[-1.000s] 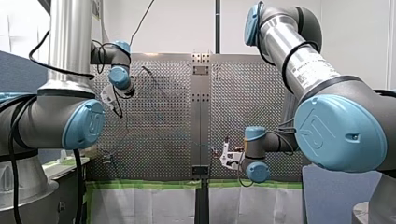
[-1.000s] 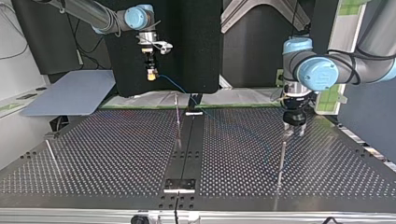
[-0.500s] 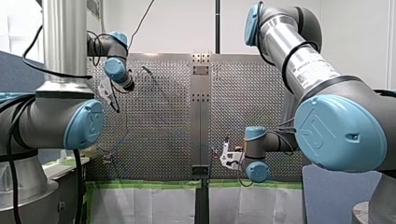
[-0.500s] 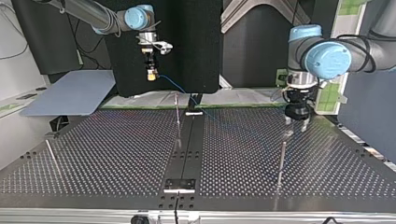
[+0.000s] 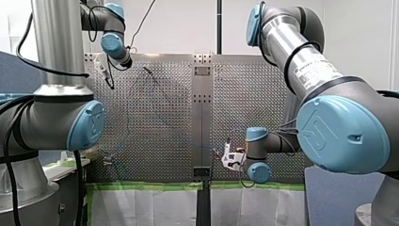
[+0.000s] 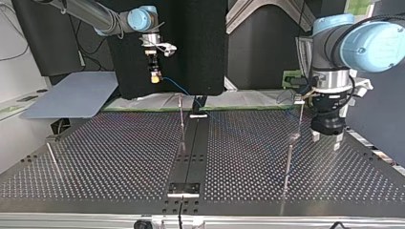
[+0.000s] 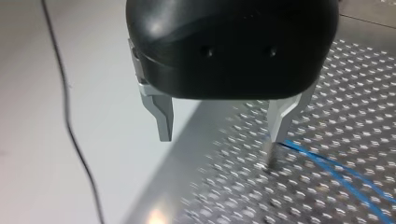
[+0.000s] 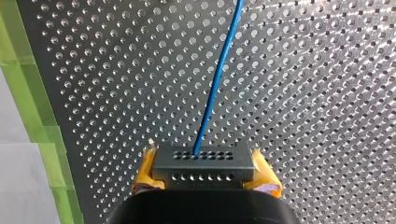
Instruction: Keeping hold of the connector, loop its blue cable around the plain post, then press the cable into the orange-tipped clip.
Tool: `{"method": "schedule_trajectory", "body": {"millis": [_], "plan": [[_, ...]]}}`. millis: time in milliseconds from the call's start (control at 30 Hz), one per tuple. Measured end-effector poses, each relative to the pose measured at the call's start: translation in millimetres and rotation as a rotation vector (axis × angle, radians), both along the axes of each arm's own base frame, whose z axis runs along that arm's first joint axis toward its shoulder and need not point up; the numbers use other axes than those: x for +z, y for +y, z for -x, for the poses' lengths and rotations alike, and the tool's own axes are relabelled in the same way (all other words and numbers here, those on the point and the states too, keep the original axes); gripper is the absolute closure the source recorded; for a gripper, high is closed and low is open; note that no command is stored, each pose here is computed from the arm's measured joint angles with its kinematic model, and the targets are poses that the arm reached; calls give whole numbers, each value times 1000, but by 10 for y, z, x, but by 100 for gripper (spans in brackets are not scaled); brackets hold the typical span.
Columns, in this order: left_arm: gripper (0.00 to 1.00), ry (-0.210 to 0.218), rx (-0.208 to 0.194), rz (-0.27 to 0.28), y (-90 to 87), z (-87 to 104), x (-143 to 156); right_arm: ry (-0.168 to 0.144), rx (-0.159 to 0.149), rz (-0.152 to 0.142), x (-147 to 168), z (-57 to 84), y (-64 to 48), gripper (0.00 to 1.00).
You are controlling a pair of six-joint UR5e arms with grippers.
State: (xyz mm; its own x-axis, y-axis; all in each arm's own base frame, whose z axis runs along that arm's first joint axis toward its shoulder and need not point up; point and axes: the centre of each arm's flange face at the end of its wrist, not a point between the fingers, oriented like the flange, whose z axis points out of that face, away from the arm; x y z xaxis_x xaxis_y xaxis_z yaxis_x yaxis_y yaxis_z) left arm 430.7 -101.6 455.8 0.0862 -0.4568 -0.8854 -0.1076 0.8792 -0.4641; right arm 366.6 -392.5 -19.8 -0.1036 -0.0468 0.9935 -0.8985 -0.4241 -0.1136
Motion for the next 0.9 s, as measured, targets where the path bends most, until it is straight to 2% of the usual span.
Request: {"method": "schedule_trajectory", "body": {"millis": [100, 333, 500, 900], "plan": [[0, -22, -3, -26, -21, 75, 206, -1, 0, -1, 2, -2, -6, 100], [0, -58, -41, -82, -162, 250, 586, -5, 1, -9, -1, -6, -8, 100], [0, -20, -46, -126, -312, 212, 641, -5, 1, -11, -2, -7, -9, 100], [0, 107, -55, -249, -718, 31, 604, -2, 1, -12, -4, -4, -9, 100]]}}
